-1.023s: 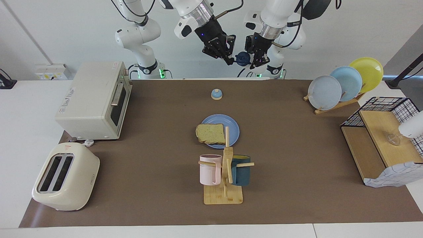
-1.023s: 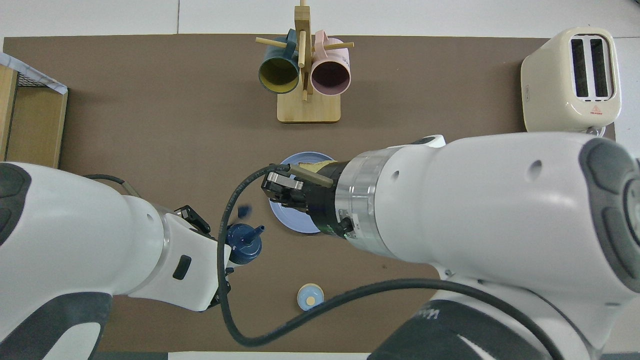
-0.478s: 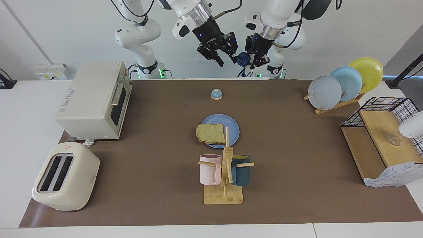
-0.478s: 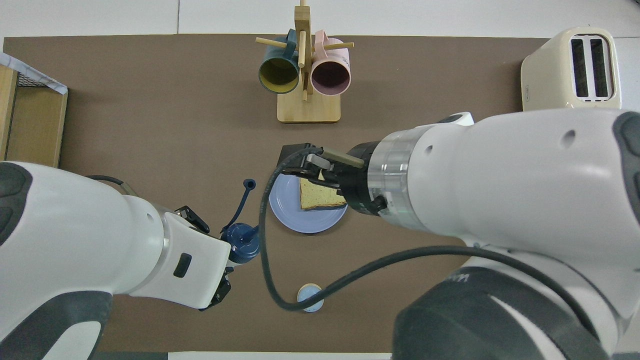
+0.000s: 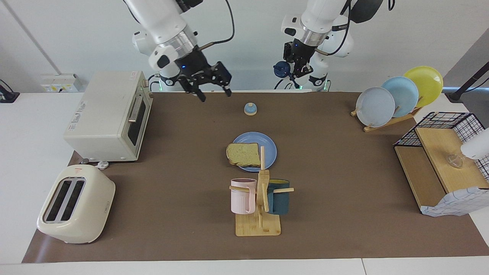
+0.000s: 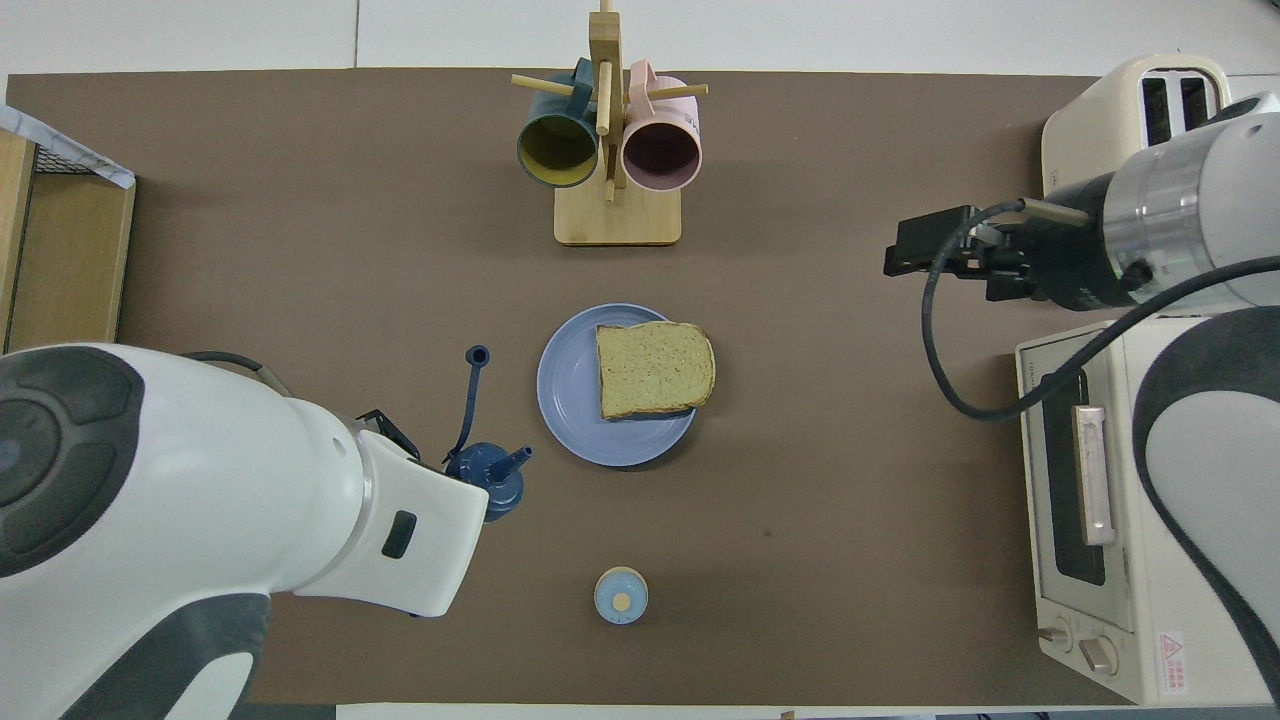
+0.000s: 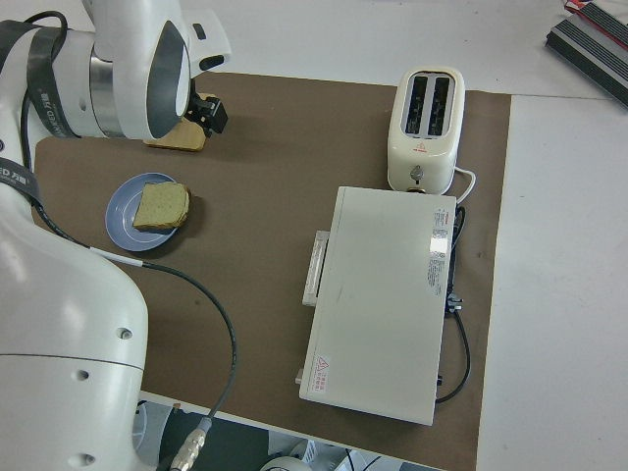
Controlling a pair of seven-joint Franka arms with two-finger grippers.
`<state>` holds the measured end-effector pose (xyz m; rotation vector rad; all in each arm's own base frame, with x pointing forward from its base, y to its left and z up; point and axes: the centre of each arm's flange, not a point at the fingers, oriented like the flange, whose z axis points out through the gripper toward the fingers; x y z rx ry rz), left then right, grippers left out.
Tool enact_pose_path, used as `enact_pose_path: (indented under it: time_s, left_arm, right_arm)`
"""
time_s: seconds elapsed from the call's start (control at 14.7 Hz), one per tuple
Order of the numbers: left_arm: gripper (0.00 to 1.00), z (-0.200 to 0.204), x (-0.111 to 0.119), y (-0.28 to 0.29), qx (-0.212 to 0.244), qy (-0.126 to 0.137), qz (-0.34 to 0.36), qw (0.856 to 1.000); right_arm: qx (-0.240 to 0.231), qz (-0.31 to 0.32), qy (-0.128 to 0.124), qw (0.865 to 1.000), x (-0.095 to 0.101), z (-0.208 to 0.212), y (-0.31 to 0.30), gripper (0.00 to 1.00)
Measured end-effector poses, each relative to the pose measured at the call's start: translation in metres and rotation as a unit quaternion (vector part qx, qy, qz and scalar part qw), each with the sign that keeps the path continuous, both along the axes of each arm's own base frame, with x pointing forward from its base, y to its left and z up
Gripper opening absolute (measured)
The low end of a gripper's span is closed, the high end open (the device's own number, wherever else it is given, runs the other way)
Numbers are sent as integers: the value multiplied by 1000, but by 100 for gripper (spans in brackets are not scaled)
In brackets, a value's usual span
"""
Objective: Put bread on plate and add seasoning
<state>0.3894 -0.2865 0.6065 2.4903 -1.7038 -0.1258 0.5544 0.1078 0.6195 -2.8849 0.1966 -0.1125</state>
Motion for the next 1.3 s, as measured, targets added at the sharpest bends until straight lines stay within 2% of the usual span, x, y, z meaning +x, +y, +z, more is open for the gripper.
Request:
enact_pose_path:
  time_s: [0.27, 0.41, 0.61, 0.82, 1.02, 1.3]
  left_arm:
    - [33, -19, 17, -11, 28, -11, 9, 1000]
    - [33, -30, 33, -21, 44, -15, 18, 999]
    - [33, -48, 58, -36, 74, -23, 22, 997]
    - [33, -78, 83, -61, 117, -32, 20, 992]
    - [33, -115, 89, -85, 170, -38, -2, 985]
    - [33, -141, 80, -107, 230, -46, -32, 971]
  right_arm:
    - [-83, 52, 24, 995, -11, 1, -16, 100]
    - [-101, 47, 37, 993, -15, 14, -33, 100]
    - [-123, 26, 57, 991, -15, 32, -93, 100]
    - [-146, 35, 77, 986, -14, 20, -139, 100]
    - [-145, 43, 93, 984, -16, -3, -143, 100]
    - [-148, 68, 87, 983, -29, 5, -114, 100]
